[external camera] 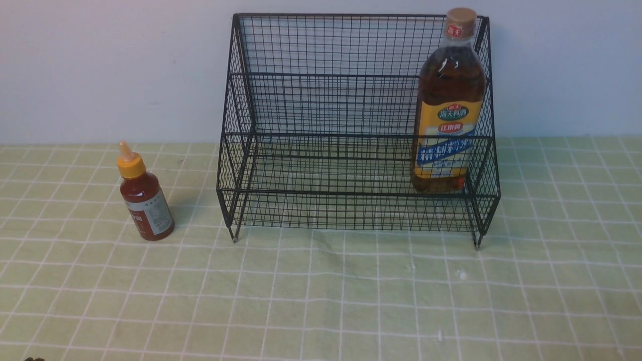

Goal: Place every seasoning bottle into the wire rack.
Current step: Use the left arm to grab the condiment bottle closest to it

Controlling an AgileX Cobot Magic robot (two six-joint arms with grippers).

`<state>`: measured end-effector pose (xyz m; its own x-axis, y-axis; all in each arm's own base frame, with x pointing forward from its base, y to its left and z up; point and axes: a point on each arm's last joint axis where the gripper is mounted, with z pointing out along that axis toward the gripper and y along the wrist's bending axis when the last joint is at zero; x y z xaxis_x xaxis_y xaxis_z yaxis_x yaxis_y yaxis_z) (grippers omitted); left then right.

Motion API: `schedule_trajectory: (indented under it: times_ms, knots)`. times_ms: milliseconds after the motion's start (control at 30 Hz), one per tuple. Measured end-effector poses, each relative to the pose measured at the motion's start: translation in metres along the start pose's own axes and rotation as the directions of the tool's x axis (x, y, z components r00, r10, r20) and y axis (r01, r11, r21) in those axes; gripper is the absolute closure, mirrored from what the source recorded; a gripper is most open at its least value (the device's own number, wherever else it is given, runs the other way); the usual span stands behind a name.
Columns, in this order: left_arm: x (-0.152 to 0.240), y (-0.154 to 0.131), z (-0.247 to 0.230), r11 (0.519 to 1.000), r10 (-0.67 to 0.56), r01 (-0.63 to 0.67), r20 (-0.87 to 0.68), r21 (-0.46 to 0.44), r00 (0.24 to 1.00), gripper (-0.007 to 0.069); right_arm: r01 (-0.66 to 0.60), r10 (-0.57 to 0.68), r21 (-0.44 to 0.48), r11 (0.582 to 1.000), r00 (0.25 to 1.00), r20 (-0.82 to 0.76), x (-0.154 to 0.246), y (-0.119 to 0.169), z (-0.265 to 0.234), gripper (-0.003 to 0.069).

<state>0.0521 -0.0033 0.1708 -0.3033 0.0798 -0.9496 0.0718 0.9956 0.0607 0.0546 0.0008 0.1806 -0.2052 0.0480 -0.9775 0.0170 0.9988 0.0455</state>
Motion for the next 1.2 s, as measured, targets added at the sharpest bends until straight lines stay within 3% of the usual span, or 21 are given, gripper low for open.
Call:
schedule_trajectory:
  times_ms: [367, 467, 633, 667, 800, 1067, 1200]
  knots:
    - [0.000, 0.001, 0.000, 0.999, 0.037, -0.037, 0.006, -0.011, 0.999, 0.0631, 0.004, -0.004, 0.000, 1.000, 1.000, 0.000, 0.000, 0.000, 0.000, 0.0673]
    - [-0.007, 0.002, 0.000, 0.999, 0.027, -0.026, 0.085, -0.020, 0.996, 0.0631, 0.004, -0.004, 0.000, 1.000, 1.000, 0.000, 0.000, 0.000, 0.000, 0.0673]
    - [-0.030, 0.003, -0.005, 0.982, -0.184, 0.184, 0.339, 0.030, 0.923, 0.0631, 0.005, -0.005, 0.000, 1.000, 1.000, 0.000, 0.000, 0.000, 0.000, 0.0673]
    - [-0.038, 0.005, -0.008, 0.973, -0.223, 0.225, 0.430, 0.047, 0.875, 0.0631, 0.005, -0.005, 0.000, 1.000, 1.000, 0.000, 0.000, 0.000, 0.000, 0.0673]
    - [-0.053, 0.009, -0.018, 0.972, -0.213, 0.230, 0.595, 0.049, 0.775, 0.0631, 0.005, -0.005, 0.000, 1.000, 1.000, 0.000, 0.000, 0.000, 0.000, 0.0673]
    - [-0.064, 0.012, -0.027, 0.972, -0.195, 0.231, 0.721, 0.049, 0.665, 0.0631, 0.006, -0.006, 0.000, 1.000, 1.000, 0.000, 0.000, 0.000, 0.000, 0.0673]
    - [-0.065, 0.013, -0.022, 0.962, -0.233, 0.263, 0.703, 0.068, 0.672, 0.0631, 0.006, -0.006, 0.000, 1.000, 1.000, 0.000, 0.000, 0.000, 0.000, 0.0673]
